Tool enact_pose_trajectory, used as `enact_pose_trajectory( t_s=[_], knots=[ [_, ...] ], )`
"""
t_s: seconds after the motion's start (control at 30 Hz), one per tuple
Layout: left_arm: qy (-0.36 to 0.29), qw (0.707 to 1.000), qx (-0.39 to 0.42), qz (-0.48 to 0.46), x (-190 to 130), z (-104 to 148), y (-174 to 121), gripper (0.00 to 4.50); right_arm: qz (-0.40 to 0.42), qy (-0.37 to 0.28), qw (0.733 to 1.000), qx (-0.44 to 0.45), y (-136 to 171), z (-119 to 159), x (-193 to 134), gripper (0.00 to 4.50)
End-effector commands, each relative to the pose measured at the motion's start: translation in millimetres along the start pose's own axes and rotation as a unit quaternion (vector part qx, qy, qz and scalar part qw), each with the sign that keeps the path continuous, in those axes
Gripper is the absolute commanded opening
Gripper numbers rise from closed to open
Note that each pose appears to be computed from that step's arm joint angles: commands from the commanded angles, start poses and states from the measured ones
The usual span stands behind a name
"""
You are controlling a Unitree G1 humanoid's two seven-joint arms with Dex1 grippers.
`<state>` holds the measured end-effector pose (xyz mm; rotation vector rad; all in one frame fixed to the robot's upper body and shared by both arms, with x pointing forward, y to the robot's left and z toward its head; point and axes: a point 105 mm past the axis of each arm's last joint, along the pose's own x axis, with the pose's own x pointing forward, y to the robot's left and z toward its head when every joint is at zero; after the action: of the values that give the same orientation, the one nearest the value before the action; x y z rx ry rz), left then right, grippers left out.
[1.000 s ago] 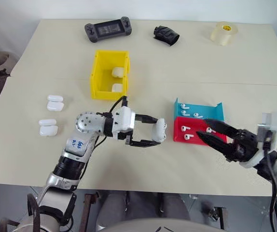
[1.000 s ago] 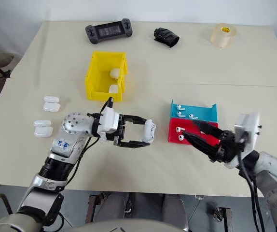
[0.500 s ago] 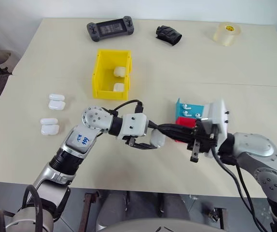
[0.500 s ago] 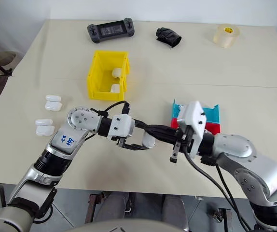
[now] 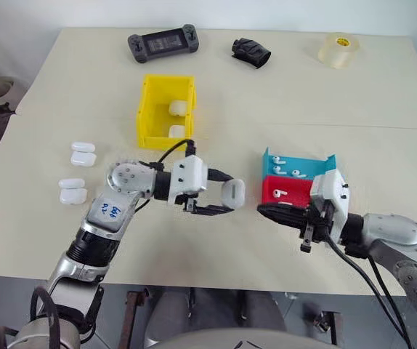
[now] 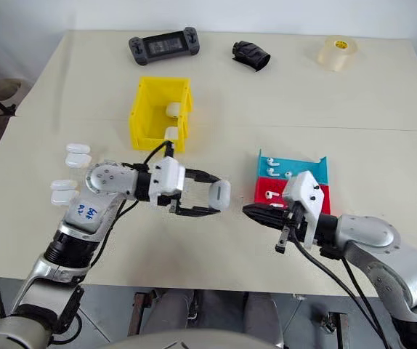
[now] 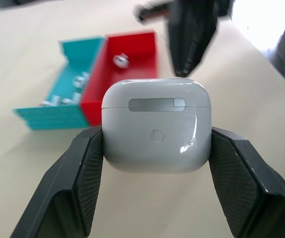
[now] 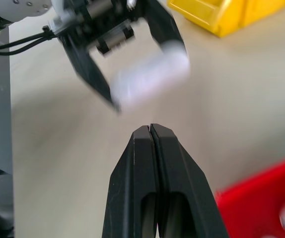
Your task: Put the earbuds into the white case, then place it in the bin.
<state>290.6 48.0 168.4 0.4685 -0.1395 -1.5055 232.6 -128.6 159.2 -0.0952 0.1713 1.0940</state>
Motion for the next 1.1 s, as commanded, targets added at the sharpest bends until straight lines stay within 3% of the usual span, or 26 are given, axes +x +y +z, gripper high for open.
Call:
enact_pose_trajectory(
  t_s=[0.03,0.07,0.17,0.23,0.4,0.53,0.63,0.77,0.8,0.93,1.1],
  knots=[
    [-0.079,0.993,-0.018,0.088,-10.6,23.9,15.3,2.78,0.0,-0.084,0.996,-0.011,0.9,19.9,-11.9,0.04],
    [-0.096,0.987,-0.029,0.126,-15.6,26.0,22.0,2.78,0.008,-0.094,0.996,0.005,4.2,18.7,-16.2,0.04],
    [-0.096,0.968,-0.045,0.229,-32.8,22.2,40.2,2.78,-0.011,-0.112,0.994,-0.002,4.1,19.8,-23.0,0.63],
    [-0.056,0.938,-0.06,0.338,-53.4,7.4,59.6,2.78,-0.037,-0.13,0.991,-0.018,1.7,22.6,-28.0,1.3],
    [-0.084,0.84,-0.074,0.531,-103.7,6.9,89.6,2.78,-0.093,-0.14,0.984,-0.06,-9.7,21.8,-38.7,2.93],
    [-0.073,0.825,-0.08,0.555,-111.3,-0.4,97.4,2.78,-0.09,-0.131,0.985,-0.063,-10.5,18.3,-37.6,4.34],
    [-0.045,0.813,-0.094,0.573,-105.5,-14.2,111.0,2.78,-0.087,-0.135,0.984,-0.075,-12.9,22.5,-34.2,4.46],
    [0.058,0.771,-0.149,0.616,-106.1,-51.5,119.7,2.78,-0.088,-0.147,0.981,-0.087,-14.2,31.2,-31.9,4.46],
    [0.074,0.765,-0.157,0.62,-106.5,-56.5,119.7,3.13,-0.088,-0.148,0.981,-0.087,-14.0,31.9,-31.7,4.49],
    [0.009,0.804,-0.146,0.577,-87.5,-36.6,119.5,4.43,-0.088,-0.153,0.981,-0.085,-10.0,32.1,-28.9,4.5],
    [-0.02,0.844,-0.111,0.524,-77.9,-16.8,105.1,4.47,-0.09,-0.152,0.981,-0.08,-9.4,28.6,-28.9,4.5]
  ],
)
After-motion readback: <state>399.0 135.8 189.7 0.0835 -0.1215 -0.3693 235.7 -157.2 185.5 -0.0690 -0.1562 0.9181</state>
